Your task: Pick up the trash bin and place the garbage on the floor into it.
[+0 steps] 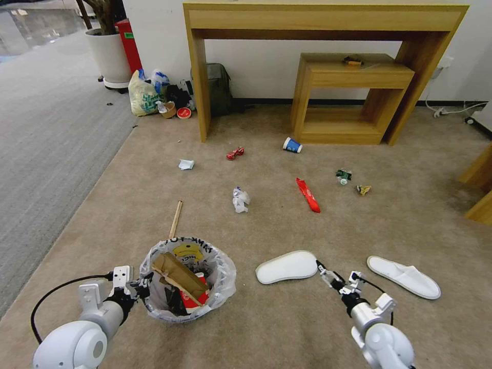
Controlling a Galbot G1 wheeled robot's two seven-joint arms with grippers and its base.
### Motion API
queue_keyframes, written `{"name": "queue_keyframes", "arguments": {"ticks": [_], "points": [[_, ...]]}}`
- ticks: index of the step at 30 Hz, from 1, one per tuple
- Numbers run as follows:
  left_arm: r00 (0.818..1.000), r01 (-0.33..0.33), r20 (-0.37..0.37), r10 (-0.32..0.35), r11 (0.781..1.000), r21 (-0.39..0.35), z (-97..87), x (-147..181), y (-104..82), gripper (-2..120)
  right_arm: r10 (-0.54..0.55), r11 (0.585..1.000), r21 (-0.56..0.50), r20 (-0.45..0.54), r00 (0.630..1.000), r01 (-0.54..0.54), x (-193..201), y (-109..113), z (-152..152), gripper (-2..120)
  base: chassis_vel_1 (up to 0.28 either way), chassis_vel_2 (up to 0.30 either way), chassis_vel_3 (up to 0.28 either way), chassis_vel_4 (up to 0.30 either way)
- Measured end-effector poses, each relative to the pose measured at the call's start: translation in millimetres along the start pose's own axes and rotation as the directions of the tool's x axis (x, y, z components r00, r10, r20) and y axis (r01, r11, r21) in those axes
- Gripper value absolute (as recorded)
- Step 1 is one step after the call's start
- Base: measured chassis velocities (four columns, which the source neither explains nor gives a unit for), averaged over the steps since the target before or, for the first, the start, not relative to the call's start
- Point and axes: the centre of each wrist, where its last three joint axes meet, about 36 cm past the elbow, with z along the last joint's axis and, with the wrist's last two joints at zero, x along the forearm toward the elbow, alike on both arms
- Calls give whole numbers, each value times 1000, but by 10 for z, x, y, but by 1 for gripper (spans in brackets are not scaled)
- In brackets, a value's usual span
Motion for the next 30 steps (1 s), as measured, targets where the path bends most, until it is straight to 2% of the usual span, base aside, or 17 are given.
{"name": "queue_keyframes", "arguments": {"ticks": [2, 3, 4, 6, 7, 10, 11, 12, 14, 15, 18, 19, 22, 23, 26, 27, 30], "points": [[1000, 3, -2, -3, 1000, 0, 8, 2, 6, 0, 41, 964, 261, -7, 999, -38, -92, -280, -413, 100, 0, 0, 0, 0], [1000, 3, -2, -3, 1000, 0, 8, 2, 6, 0, 41, 964, 261, -7, 999, -38, -92, -280, -413, 100, 0, 0, 0, 0], [1000, 4, -4, -4, 1000, 0, 12, 4, 7, 0, 48, 911, 411, -9, 999, -40, -116, -371, -557, 100, 0, 0, 0, 0], [1000, 5, -5, -5, 1000, -1, 16, 4, 5, 0, 36, 745, 667, -39, 999, -1, -143, -452, -734, 100, 0, 0, 0, 0], [1000, 5, -5, -5, 1000, -1, 16, 4, 5, 0, 36, 745, 667, -39, 999, -1, -143, -452, -734, 100, 0, 0, 0, 0], [1000, 3, -6, -3, 1000, 1, 29, 5, -16, 0, 15, 459, 880, -144, 989, 121, -137, -386, -746, 100, 0, 0, 0, 0], [1000, 3, -6, -3, 1000, 1, 29, 5, -16, 0, 15, 459, 880, -144, 989, 121, -137, -386, -746, 100, 0, 0, 0, 0], [1000, 1, -5, -1, 1000, 1, 31, 7, -27, 0, -4, 340, 922, -195, 981, 185, -156, -330, -697, 100, 0, 0, 0, 0], [1000, 0, -4, 0, 1000, 0, 31, 16, -40, 0, -33, 174, 947, -270, 962, 272, -264, -230, -585, 100, 0, 0, 0, 0], [1000, 0, -4, 0, 1000, 0, 31, 16, -40, 0, -33, 174, 947, -270, 962, 272, -264, -230, -585, 100, 0, 0, 0, 0], [1000, 0, -1, 0, 1000, -2, 25, 50, -46, 0, -53, 7, 933, -359, 932, 360, -520, -76, -412, 100, 0, 0, 0, 0], [1000, 0, -1, 0, 1000, -2, 25, 50, -46, 0, -53, 7, 933, -359, 932, 360, -520, -76, -412, 100, 0, 0, 0, 0], [1000, 12, 4, -12, 1000, -3, 16, 96, -16, 0, -36, -145, 897, -428, 903, 419, -746, -33, -304, 100, 0, 0, 0, 0], [1000, 12, 4, -12, 1000, -3, 16, 96, -16, 0, -36, -145, 897, -428, 903, 419, -746, -33, -304, 100, 0, 0, 0, 0], [1000, 19, 3, -19, 1000, 0, 23, 124, 8, 0, -17, -261, 866, -445, 895, 426, -867, 19, -173, 100, 0, 0, 0, 0], [1000, 19, 3, -19, 1000, 0, 23, 124, 8, 0, -17, -261, 866, -445, 895, 426, -867, 19, -173, 100, 0, 0, 0, 0], [1000, 19, 2, -19, 1000, 1, 25, 130, 18, 0, -18, -350, 849, -428, 904, 395, -980, 91, -99, 100, 0, 0, 0, 0]]}}
